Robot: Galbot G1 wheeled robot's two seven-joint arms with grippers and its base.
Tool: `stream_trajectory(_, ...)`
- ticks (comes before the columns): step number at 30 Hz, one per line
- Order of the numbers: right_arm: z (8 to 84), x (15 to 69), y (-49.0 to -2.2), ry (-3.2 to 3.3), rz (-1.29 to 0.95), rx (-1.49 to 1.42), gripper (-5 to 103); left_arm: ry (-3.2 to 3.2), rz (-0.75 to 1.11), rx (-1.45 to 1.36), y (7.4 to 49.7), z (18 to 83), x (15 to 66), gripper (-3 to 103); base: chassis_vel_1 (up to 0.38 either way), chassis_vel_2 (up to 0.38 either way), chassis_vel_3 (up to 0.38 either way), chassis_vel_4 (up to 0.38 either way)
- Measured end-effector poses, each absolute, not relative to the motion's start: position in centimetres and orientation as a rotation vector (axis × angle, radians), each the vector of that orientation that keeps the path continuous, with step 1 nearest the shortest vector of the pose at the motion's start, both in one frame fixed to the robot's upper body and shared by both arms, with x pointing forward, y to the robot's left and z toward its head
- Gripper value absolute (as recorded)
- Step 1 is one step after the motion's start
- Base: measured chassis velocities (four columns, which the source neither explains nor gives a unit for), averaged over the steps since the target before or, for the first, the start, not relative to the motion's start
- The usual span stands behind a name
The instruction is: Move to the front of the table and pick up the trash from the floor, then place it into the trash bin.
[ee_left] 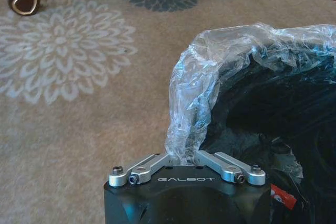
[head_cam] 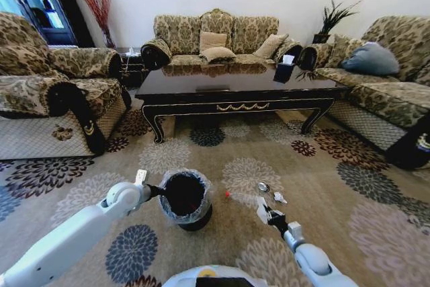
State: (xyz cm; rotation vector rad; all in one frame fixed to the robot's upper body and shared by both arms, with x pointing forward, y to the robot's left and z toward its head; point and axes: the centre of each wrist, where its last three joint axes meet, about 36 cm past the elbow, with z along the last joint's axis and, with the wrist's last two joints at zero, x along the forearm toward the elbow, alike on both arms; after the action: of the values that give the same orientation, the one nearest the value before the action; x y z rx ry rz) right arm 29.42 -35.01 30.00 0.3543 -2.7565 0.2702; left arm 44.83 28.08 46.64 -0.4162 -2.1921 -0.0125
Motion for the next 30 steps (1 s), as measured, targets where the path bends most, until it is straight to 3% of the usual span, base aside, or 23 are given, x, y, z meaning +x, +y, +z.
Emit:
stream_trajectory(20, 44.4, 25.4, -26.3, -3.043, 0.277, 0.658, 0, -2.080, -0.031, -0.511, 20.5, 45.2, 46.8, 0, 0.000, 0.000, 0.000, 0.000)
stream_trajectory(30, 45.2, 24.4, -24.4, -3.050, 0.275, 0.738, 0, -2.049, -0.081, -0.555, 15.2, 46.8, 47.0, 0, 0.000, 0.000, 0.000, 0.000)
